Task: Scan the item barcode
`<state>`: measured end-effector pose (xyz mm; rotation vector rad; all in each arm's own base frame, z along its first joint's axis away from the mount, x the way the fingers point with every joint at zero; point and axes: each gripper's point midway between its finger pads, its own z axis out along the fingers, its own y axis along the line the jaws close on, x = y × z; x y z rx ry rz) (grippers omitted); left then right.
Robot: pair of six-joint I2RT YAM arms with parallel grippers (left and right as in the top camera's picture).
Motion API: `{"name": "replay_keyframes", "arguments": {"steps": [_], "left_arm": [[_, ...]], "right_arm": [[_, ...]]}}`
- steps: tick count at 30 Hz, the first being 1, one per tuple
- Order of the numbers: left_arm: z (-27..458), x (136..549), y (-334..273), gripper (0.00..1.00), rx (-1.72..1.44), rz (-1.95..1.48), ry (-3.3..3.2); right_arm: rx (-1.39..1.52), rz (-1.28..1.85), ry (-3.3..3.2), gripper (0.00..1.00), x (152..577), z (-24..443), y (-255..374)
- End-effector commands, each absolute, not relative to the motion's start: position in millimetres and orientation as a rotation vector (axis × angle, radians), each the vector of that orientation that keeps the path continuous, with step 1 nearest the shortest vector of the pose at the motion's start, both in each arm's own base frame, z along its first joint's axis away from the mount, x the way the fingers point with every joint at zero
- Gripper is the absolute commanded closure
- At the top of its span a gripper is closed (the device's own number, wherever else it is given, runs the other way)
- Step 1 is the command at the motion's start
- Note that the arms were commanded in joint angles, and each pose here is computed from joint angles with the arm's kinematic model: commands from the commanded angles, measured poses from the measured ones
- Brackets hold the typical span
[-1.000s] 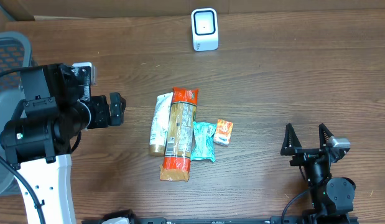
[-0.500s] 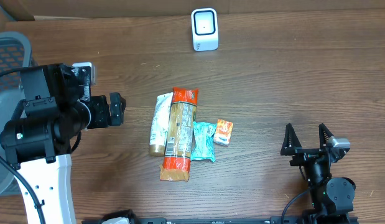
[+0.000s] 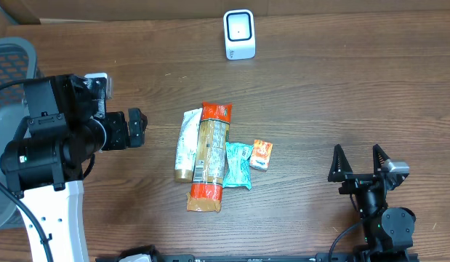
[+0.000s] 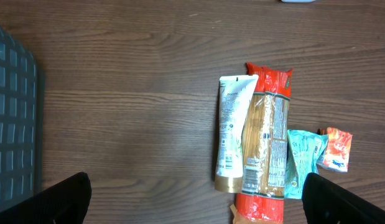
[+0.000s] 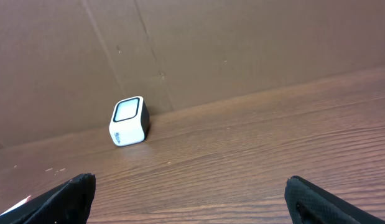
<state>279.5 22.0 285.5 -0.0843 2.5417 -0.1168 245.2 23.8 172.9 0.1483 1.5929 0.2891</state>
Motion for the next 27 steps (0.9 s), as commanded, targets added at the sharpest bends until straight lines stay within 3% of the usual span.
{"name": "replay_keyframes", "arguments": {"steps": [1, 16, 27], "left_arm": [[291, 281, 21, 0.00, -0.048, -0.124, 2.526], [291, 281, 21, 0.00, -0.048, -0.124, 2.526], [291, 281, 21, 0.00, -0.048, -0.124, 2.526]], "right_arm": [[0.151, 0.285, 1.591, 0.00, 245, 171, 23], [-0.069, 0.503, 1.584, 0.00, 235, 179, 69], [-0.218, 0.680, 1.690, 0.00, 239, 220, 104]]}}
